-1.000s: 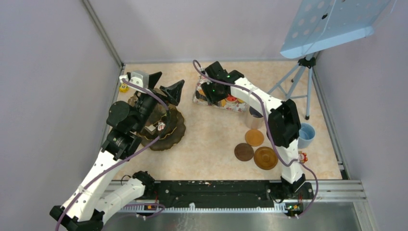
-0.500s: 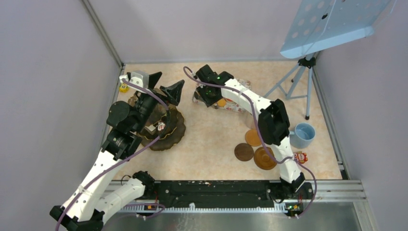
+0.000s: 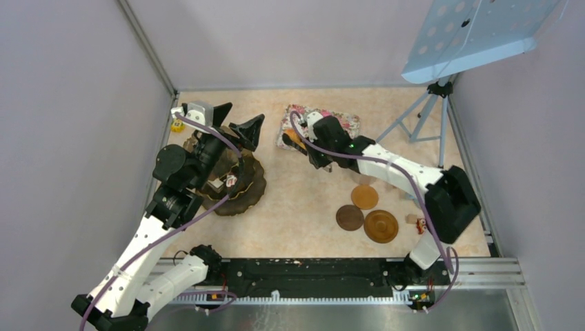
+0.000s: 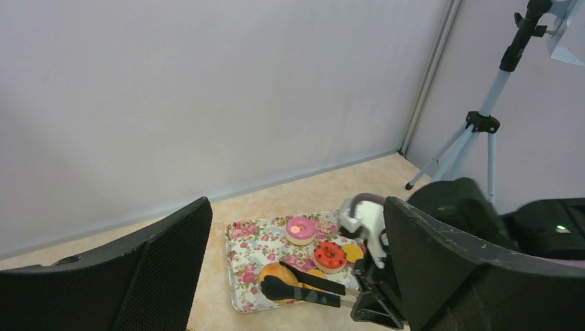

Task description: Serve the afternoon tea

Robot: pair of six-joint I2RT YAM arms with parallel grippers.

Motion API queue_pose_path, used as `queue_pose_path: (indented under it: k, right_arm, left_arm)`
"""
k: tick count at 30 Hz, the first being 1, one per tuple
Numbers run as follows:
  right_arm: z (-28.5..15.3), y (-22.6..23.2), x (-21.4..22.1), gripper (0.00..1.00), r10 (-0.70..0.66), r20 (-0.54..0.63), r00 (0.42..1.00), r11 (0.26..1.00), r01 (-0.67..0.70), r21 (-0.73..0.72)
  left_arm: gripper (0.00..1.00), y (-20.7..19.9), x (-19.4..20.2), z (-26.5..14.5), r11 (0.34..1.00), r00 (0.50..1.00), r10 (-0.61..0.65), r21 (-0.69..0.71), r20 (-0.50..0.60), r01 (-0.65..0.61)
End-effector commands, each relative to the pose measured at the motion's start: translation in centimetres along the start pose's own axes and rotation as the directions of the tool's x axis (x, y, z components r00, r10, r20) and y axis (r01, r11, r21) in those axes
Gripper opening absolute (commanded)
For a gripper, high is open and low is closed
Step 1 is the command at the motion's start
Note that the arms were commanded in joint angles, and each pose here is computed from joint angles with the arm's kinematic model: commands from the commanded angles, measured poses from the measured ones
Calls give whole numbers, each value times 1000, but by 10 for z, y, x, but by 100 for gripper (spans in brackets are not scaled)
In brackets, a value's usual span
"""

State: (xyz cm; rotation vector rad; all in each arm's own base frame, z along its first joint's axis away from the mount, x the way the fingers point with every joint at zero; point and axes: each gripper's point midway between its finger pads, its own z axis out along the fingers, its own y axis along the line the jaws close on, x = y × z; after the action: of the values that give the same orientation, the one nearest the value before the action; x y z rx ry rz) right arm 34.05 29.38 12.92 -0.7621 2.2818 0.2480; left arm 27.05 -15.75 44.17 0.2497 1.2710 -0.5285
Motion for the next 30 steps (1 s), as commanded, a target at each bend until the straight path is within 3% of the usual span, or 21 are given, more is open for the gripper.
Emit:
queue_pose_path:
  k: [1, 18, 30]
  right_arm:
    - [-34, 30, -67, 17, 14, 391, 920, 982, 61, -178]
    - [-5, 105, -19, 18, -75, 339, 938, 924, 193, -330]
    - [14, 146, -27, 22, -144, 370, 918, 893, 282, -351]
  left_arm:
    - [99, -3, -8, 2, 1000, 999, -9, 8, 35, 9]
    - [99, -2, 2, 8, 1000, 1000, -10, 7, 11, 10]
    - [99, -1, 1, 7, 1000, 1000, -7, 2, 12, 7]
